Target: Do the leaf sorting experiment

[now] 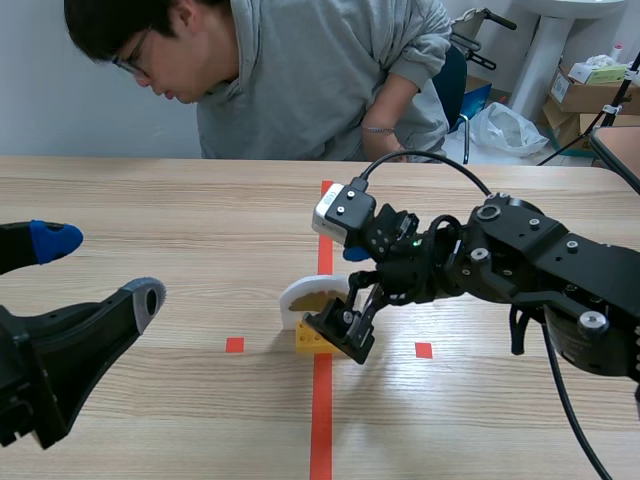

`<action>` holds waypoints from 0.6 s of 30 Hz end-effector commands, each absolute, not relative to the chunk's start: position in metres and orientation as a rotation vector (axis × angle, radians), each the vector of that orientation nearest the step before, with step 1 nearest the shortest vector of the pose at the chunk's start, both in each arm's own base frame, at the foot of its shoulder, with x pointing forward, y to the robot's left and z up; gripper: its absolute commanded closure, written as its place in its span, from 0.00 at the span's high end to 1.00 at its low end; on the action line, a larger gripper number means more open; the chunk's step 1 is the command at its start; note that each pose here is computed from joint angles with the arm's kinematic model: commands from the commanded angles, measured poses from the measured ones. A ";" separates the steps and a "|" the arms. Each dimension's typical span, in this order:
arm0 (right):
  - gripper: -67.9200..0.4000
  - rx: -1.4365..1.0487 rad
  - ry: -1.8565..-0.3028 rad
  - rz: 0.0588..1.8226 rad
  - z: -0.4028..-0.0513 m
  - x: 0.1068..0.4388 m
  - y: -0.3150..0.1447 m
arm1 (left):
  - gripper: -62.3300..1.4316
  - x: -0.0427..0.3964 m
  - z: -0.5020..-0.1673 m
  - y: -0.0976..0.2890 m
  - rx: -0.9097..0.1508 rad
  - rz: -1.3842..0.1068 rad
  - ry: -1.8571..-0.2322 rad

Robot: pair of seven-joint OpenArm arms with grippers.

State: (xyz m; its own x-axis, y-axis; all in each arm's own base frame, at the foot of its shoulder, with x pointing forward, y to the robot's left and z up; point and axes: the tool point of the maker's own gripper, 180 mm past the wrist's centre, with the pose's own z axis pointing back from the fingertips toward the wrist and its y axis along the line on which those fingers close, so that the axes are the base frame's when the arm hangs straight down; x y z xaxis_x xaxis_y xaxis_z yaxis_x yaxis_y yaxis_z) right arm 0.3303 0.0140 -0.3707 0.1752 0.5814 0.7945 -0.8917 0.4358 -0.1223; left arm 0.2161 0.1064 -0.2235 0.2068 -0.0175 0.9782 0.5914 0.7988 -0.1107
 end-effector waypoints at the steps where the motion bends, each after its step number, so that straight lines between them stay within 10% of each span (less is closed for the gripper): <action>1: 0.78 0.414 -0.928 1.091 -0.360 0.339 0.014 | 1.00 0.215 -0.219 0.104 -0.543 -0.439 -1.322; 18: 0.45 0.414 -0.959 1.057 -0.361 0.340 0.015 | 1.00 0.215 -0.219 0.104 -0.544 -0.440 -1.323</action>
